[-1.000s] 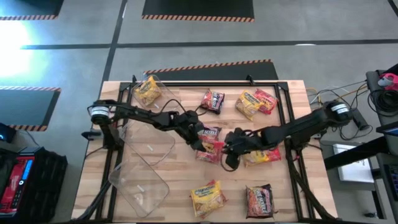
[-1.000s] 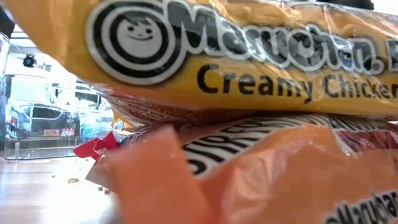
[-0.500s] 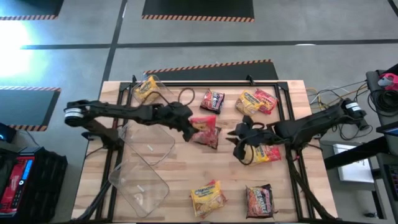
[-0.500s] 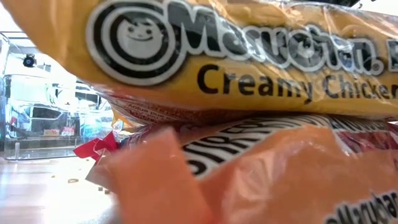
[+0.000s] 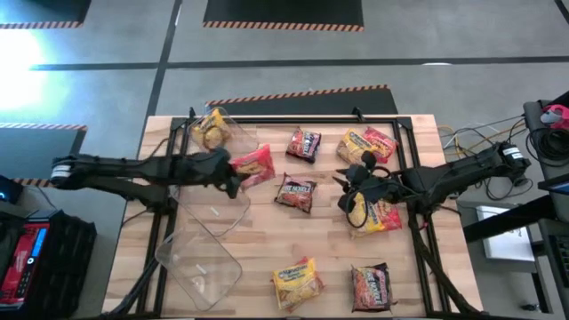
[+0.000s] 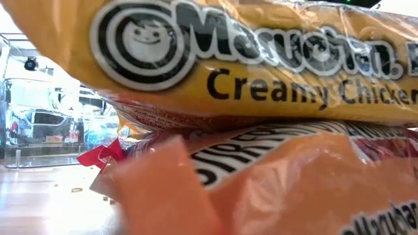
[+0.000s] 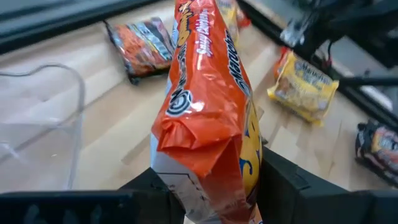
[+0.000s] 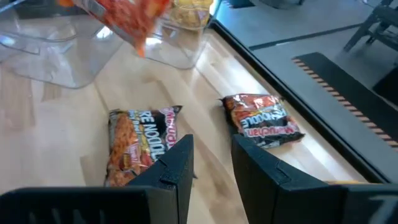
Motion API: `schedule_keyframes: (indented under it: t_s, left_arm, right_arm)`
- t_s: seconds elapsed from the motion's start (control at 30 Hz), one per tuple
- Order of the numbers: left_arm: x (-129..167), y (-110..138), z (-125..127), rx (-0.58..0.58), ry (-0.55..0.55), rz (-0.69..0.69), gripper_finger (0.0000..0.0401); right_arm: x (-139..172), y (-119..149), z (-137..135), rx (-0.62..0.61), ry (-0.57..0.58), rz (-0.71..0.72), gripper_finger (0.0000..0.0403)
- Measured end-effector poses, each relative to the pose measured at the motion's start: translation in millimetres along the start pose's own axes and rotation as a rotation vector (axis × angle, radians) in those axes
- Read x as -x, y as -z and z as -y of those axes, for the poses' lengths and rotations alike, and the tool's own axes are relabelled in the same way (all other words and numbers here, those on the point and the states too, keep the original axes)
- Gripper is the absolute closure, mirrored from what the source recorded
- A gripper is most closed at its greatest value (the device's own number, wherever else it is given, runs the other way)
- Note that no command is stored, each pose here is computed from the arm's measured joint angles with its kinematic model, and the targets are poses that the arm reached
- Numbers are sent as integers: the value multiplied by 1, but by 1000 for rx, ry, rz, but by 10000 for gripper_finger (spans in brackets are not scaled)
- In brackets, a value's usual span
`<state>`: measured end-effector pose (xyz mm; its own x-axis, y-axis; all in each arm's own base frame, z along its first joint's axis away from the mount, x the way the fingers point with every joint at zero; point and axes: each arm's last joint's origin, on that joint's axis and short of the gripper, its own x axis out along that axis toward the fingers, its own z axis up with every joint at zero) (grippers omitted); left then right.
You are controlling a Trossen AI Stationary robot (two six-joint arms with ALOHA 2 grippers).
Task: Sort Maruchan noodles
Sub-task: Put the noodles pack into the middle transparent bin
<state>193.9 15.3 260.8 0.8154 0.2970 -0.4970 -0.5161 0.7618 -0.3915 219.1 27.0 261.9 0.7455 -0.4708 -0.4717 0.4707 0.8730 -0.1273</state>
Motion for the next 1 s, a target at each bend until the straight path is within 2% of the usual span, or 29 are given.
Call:
schedule_keyframes:
  t_s: [0.13,0.33,0.53,0.73,0.83,1.0]
  left_arm:
    - [22,16,-11,5,14,45,276]
    - [44,41,-32,32,-34,15,276]
    - [61,51,-39,41,29,-1,275]
    - [75,60,-47,61,29,-70,275]
    - [79,65,-53,69,-1,-106,275]
    - [83,71,-61,55,-57,-157,275]
  right_arm:
    - [-1,6,10,-26,26,13,303]
    - [-4,22,19,-108,27,82,303]
    - [0,31,24,-148,13,134,303]
    - [1,37,29,-159,125,156,303]
    - [1,36,29,-101,151,156,303]
    - [0,36,28,61,148,139,303]
